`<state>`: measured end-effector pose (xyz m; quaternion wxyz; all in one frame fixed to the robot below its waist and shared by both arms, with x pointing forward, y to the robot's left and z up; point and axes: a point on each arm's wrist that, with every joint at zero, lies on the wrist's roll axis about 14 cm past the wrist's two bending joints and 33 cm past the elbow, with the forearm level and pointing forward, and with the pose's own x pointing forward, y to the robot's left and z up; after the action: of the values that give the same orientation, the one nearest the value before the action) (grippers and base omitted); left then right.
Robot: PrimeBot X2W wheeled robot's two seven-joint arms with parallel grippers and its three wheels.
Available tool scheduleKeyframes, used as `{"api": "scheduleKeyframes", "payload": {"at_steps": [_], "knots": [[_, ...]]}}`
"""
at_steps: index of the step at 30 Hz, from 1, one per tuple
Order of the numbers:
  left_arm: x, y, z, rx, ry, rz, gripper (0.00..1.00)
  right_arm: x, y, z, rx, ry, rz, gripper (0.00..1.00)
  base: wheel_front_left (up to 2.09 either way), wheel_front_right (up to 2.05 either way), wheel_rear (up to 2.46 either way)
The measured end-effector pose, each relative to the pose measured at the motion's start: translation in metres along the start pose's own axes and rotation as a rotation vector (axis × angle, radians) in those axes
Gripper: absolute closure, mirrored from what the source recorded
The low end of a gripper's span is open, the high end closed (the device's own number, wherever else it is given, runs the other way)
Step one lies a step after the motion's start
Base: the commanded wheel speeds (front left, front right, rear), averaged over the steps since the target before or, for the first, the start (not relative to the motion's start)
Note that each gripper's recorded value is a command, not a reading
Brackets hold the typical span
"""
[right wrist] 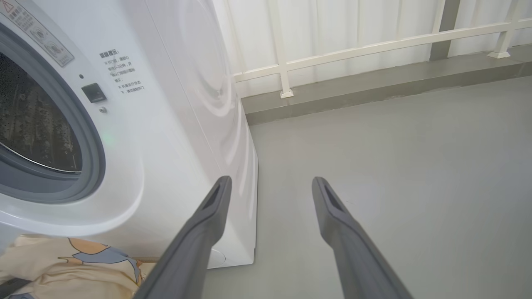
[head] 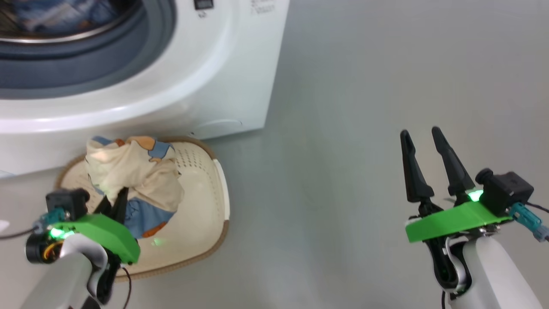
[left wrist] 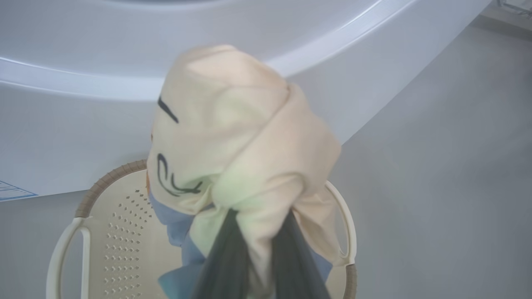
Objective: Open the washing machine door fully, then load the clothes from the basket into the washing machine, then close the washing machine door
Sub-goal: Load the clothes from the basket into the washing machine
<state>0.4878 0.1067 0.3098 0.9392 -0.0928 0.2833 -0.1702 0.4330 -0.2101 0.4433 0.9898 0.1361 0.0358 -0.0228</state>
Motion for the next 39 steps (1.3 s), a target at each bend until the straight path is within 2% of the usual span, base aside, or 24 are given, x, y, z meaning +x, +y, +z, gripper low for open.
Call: {"api": "scheduleKeyframes", "payload": {"at_steps": [16, 29, 39], "knots": [[-0.094, 0.002, 0.06, 0.027, -0.303, 0.106, 1.0, -0.04, 0.017, 0.022, 0.001, -0.043, 0.061, 0.0, 0.0, 0.0, 0.0], [-0.159, 0.014, 0.072, 0.038, -0.461, 0.206, 1.0, -0.055, 0.02, 0.028, -0.003, -0.058, 0.079, 0.0, 0.0, 0.0, 0.0], [-0.177, 0.015, 0.073, 0.028, -0.512, 0.245, 1.0, -0.055, 0.013, 0.025, -0.002, -0.052, 0.06, 0.0, 0.0, 0.0, 0.0]]}}
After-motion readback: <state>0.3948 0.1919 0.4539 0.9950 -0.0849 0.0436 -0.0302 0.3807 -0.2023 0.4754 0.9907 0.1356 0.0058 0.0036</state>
